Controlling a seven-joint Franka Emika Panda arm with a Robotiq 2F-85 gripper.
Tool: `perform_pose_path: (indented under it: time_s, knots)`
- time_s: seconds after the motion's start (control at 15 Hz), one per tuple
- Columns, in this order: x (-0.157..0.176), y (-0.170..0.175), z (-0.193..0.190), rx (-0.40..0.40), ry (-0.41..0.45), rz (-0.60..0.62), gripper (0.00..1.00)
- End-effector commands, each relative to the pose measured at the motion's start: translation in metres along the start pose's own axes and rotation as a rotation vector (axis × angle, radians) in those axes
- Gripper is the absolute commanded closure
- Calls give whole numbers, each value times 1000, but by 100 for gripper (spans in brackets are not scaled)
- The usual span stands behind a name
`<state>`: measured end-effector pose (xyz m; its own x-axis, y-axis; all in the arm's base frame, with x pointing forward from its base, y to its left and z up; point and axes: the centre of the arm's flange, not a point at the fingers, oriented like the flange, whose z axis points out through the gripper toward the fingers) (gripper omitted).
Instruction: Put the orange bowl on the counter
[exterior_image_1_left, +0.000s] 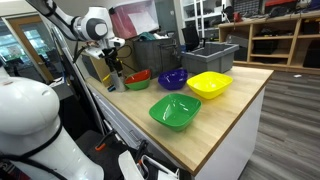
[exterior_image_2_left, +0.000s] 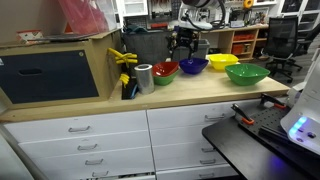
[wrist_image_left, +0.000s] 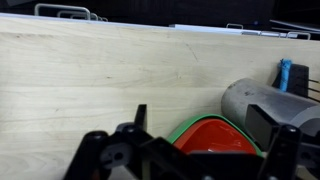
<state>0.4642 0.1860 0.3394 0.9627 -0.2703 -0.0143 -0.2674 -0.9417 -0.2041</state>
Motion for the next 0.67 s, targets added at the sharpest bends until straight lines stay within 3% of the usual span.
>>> perform_pose_path:
  time_s: [0.0, 0.27, 0.6]
  knots:
    - [43, -21, 32, -26, 4, 9, 0]
    - [80, -25, 61, -51, 14, 6, 0]
    - [126, -25, 72, -62, 95, 50, 0]
